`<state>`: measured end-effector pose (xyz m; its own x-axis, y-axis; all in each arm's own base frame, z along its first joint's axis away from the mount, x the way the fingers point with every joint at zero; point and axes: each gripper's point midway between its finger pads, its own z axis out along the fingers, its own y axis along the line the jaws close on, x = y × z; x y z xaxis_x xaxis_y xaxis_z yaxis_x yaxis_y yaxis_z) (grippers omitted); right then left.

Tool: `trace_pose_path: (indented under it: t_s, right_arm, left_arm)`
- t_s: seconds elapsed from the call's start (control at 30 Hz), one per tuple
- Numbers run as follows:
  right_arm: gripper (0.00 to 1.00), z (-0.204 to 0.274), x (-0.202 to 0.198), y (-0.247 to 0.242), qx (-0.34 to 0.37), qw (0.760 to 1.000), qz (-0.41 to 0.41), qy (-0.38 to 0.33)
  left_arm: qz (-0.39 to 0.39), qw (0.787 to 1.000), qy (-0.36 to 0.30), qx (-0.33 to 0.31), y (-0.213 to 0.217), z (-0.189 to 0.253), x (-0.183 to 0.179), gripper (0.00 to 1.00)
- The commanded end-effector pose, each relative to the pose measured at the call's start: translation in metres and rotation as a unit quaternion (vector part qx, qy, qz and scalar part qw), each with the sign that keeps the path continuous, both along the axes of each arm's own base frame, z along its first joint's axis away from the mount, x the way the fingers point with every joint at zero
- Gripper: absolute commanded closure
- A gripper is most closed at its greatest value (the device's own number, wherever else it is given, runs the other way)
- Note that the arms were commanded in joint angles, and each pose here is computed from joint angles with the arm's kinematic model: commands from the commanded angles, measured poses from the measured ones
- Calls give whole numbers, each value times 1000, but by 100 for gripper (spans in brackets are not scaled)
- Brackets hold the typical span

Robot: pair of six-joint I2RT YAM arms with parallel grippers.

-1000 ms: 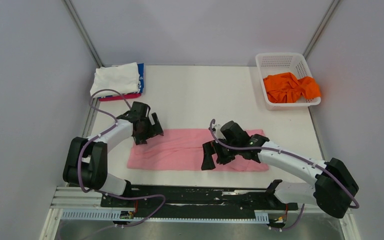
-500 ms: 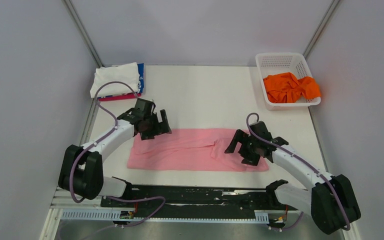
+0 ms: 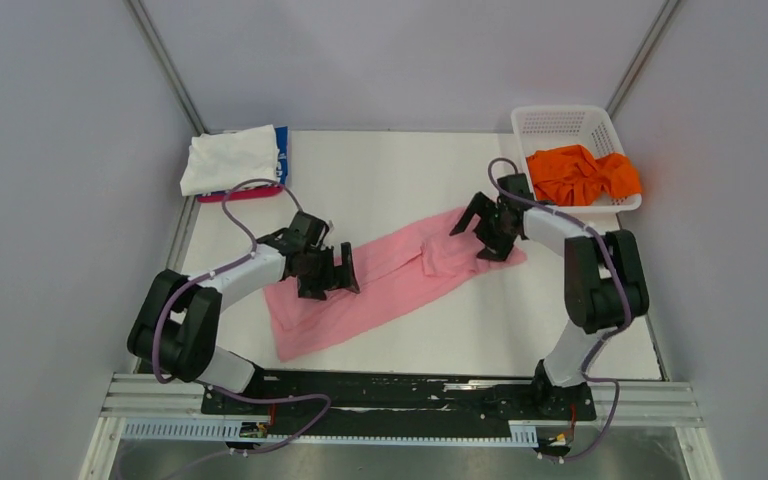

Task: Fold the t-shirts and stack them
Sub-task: Rotate the tshirt 90 degrees

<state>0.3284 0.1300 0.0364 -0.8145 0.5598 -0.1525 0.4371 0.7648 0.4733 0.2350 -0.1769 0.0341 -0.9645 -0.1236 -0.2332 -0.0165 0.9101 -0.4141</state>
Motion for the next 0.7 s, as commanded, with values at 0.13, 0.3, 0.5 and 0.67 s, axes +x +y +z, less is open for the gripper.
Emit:
trace_pose_path:
  t_s: [0.13,0.3,0.5,0.67]
  right_arm:
    - [0,-8,190,23,-29,981,115,-153]
    - [0,-4,255,78,54,954,205,-212]
    - [0,7,318,99,56,934,196,-294]
    - [0,95,331,99,42,898,199,-390]
  left_arm:
    - [-130,988,62,-50,-68,-3,-71,0]
    - [-215,967,65,-116,-133,4,-90,0]
    - [-264,956,93,-93,-157,-12,-97,0]
    - [-260,965,28,-27,-143,12,-75,0]
